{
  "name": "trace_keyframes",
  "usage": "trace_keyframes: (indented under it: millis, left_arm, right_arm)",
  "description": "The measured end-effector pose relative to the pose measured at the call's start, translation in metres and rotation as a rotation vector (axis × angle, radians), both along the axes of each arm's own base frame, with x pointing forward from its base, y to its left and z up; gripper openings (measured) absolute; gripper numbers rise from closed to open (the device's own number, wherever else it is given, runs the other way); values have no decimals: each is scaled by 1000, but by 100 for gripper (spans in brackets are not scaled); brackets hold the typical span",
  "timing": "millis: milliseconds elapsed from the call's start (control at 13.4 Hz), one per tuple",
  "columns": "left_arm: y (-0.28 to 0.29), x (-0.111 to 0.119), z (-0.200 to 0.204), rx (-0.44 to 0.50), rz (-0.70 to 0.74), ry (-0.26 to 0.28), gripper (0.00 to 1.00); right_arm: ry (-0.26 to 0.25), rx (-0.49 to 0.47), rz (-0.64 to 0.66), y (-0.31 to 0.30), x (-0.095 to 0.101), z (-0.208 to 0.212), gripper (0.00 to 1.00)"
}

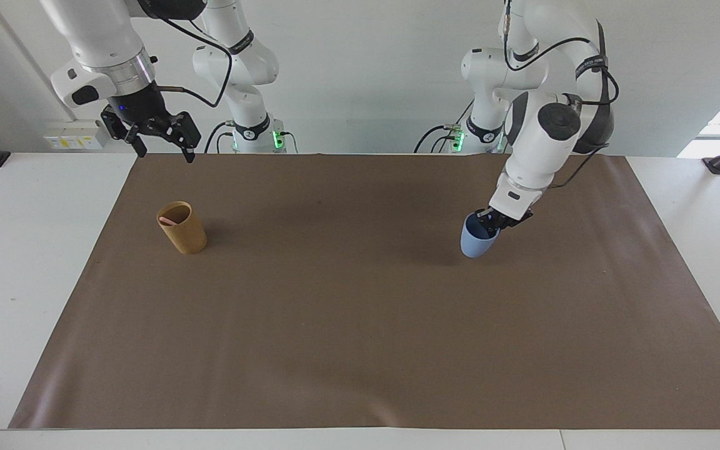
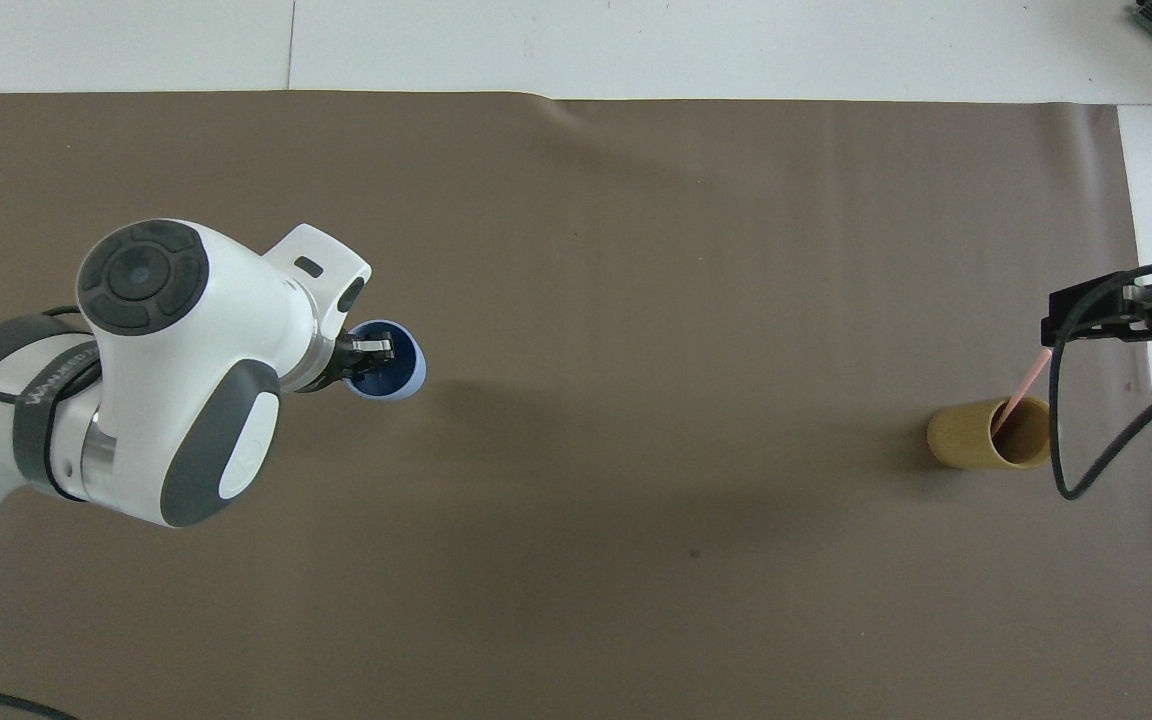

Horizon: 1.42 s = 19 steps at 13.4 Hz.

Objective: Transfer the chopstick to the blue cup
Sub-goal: 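Carry the blue cup toward the table center and release it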

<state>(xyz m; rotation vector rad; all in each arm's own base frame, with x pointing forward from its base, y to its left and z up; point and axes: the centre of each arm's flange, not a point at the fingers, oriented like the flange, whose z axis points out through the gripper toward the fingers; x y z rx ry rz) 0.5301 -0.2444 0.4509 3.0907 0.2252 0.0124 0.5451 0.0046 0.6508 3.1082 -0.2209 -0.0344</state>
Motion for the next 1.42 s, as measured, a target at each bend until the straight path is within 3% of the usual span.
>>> trace_keyframes:
  millis: [224,523,748,972,1346,1421]
  left_arm:
    - [-66,-11,2,-49,8,-12,6]
    - [-148,-27,-38,-73,-35,-19,6]
    - [-173,-29,-52,-73,-40,-16,6]
    - [-213,-57,-92,-22,-58,-7,6]
    - [-220,-60,-96,-17,-51,-16,5]
    - [-219,-59,-96,-16,-49,-16,13]
  right_arm:
    - [0,0,0,0,0,0,100]
    - [0,0,0,0,0,0,100]
    - [0,0,0,0,0,0,100]
    - [0,0,0,0,0,0,100]
    - [-64,1,1,0,7,4,100]
    - [-64,1,1,0,8,4,100]
